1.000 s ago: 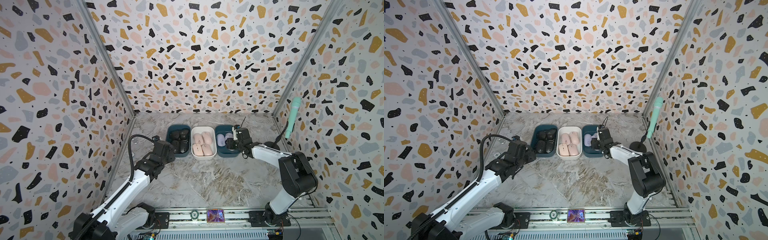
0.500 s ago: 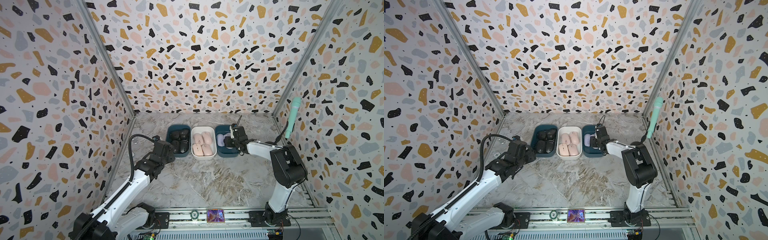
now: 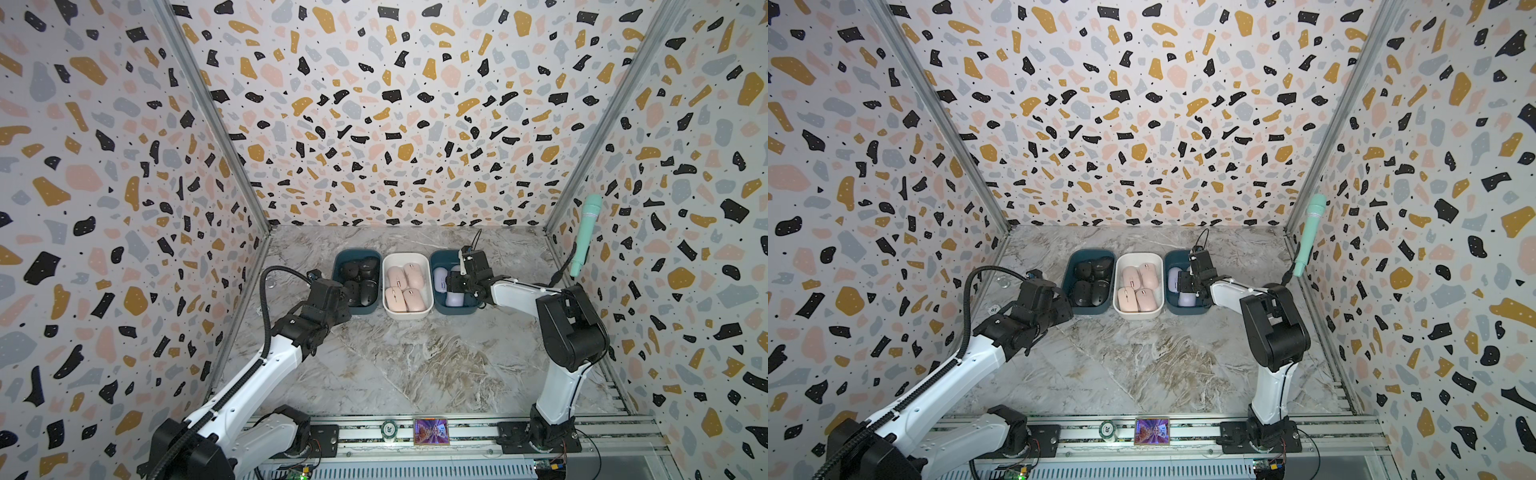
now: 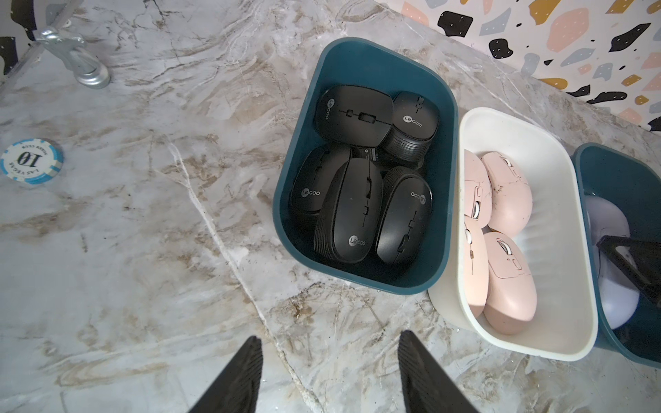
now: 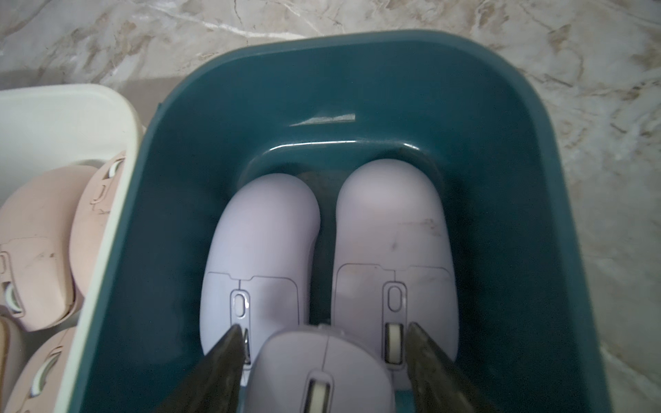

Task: Place the mice by color into the storage box
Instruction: Place the mouse in the storage box, then reset both arms

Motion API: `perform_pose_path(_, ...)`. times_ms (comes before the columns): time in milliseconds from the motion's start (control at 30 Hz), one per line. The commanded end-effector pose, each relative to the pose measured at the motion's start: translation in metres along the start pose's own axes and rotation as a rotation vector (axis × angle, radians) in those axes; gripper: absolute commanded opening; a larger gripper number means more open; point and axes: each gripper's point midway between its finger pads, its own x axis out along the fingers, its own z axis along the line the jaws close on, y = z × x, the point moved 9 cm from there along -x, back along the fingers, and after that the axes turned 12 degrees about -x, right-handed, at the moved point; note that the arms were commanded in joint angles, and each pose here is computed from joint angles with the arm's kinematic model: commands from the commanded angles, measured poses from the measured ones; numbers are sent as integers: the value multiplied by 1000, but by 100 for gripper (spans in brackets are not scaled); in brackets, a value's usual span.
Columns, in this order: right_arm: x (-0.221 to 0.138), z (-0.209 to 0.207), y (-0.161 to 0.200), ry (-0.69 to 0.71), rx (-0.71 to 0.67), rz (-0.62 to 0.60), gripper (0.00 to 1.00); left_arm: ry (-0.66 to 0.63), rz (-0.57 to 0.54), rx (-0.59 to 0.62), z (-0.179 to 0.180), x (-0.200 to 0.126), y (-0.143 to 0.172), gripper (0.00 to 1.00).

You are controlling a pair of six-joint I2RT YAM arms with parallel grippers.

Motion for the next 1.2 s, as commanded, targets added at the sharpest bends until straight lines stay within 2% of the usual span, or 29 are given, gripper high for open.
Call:
perform_pose_path(0,-25,-1,-22,6,15,-69,72,19,-54,10,-6,-5,-10,60)
perform_pose_path(267,-66,1,-37,-17,15,-165,72,6,-118,6,-4,-4,-14,61)
perform_pose_path(500,-107,-2,-33,4,2,-264,72,-36,-249,20,-5,-5,-28,65)
perform_pose_path(567,-119,-4,-29,9,-6,-303,72,-3,-292,31,-10,-8,-34,68)
perform_pose_path(667,-141,-6,-22,17,-33,-384,72,79,-396,-16,-11,-16,-39,73)
perform_pose_path(767,-161,-9,-12,16,-62,-460,73,120,-510,-99,-5,-26,-43,88)
perform_pose_path(833,-172,-10,-6,-2,-85,-503,79,133,-574,-138,0,-32,-45,99)
perform_pose_path(867,-176,-12,-2,-14,-91,-516,88,141,-598,-141,2,-35,-45,100)
perform_pose_path(933,-181,-18,3,-24,-88,-522,93,171,-629,-106,3,-39,-44,100)
perform_pose_path(1033,-182,-31,8,19,-52,-497,99,122,-665,-79,5,-45,-49,99)
perform_pose_path(1167,-175,-51,18,156,20,-473,99,-70,-732,-79,13,-50,-60,99)
